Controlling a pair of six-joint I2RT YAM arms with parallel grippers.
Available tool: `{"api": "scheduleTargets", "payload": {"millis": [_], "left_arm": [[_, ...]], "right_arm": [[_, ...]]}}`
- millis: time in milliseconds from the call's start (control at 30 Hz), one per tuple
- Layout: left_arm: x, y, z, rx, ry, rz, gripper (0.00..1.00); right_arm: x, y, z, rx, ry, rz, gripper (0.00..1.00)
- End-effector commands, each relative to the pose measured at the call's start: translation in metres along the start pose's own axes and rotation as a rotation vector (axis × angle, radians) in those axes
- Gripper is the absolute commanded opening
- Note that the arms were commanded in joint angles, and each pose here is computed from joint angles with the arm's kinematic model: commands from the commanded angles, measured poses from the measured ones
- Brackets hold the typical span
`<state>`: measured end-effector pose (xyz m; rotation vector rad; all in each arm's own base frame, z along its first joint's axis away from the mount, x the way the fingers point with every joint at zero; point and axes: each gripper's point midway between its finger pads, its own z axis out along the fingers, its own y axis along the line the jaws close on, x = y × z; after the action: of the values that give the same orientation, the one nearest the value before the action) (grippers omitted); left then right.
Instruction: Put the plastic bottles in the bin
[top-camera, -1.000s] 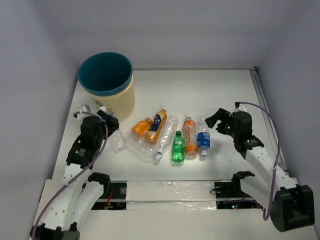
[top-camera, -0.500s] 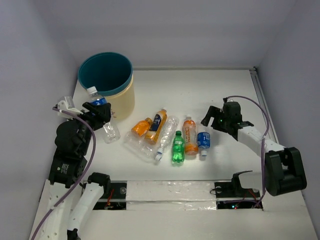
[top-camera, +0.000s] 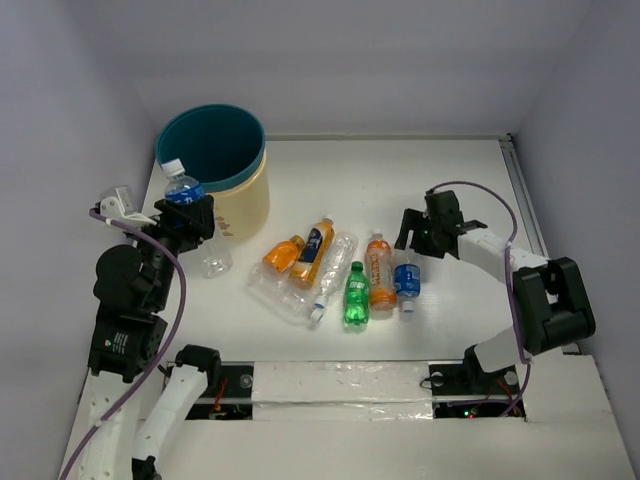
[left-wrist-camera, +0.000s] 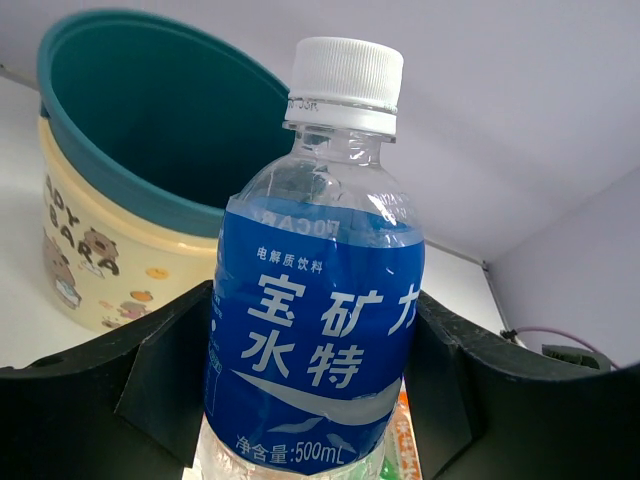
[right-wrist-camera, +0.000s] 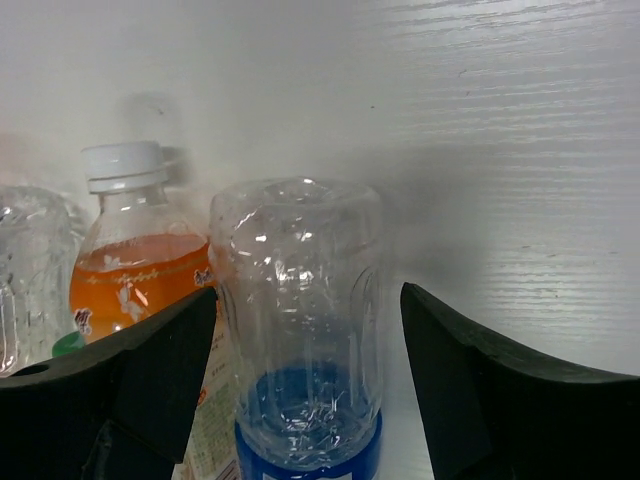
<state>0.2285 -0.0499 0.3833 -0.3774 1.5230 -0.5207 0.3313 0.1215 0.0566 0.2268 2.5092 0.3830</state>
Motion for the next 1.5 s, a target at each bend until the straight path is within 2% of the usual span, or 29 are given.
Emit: {"api": "scheduleTargets", "payload": {"millis": [0,200,267,333,433,567,733,900,1167,1300,1400,1433,1467], "left_arm": [[-0.039,-0.016,0.007,0.022,-0.112,0.033,0.53],[-0.052,-0.024,0.026,0.006,-0.116,0.041,0.53],[-0.056,-0.027,0.030,0.014,-0.129,0.032,0.53],[-0.057,-0.027,0.038,0.001,-0.128,0.028,0.53],[-0.067,-0.024,0.051,-0.044,-0.151,0.032,0.53],[-0.074,-0.022,0.079,-0.100,-0.175,0.014,0.53],[-0.101,-0.026,0.103,-0.151,-0.254,-0.021,0.53],[-0.116,-0.007,0.143,-0.303,-0.324,0.022,0.53],[-0.138,0.024,0.188,-0.523,-0.493,0.164,0.53],[-0.118,0.043,0.218,-0.619,-0.455,0.256,0.54],[-0.108,0.042,0.228,-0.582,-0.434,0.252,0.72],[-0.106,0.039,0.230,-0.566,-0.426,0.243,0.84],[-0.106,0.042,0.231,-0.559,-0.411,0.241,0.89]], "right_arm": [[-0.013,0.000,0.001,0.042,0.009,-0.006,0.79],[-0.005,0.000,0.019,0.084,0.106,-0.046,0.77],[-0.004,0.002,0.022,0.084,0.103,-0.053,0.72],[-0.005,0.002,0.019,0.081,0.091,-0.049,0.61],[-0.016,0.008,0.004,0.058,0.027,-0.042,0.53],[-0.045,0.009,-0.034,0.076,-0.119,-0.034,0.50],[-0.073,0.031,-0.087,-0.035,-0.287,-0.019,0.47],[-0.089,0.081,-0.149,-0.269,-0.409,-0.050,0.47],[-0.084,0.174,-0.210,-0.529,-0.472,-0.130,0.48],[-0.088,0.212,-0.229,-0.628,-0.490,-0.136,0.48],[-0.102,0.244,-0.247,-0.688,-0.521,-0.133,0.47],[-0.106,0.253,-0.252,-0.709,-0.528,-0.134,0.47],[-0.111,0.266,-0.260,-0.742,-0.543,-0.135,0.47]]}}
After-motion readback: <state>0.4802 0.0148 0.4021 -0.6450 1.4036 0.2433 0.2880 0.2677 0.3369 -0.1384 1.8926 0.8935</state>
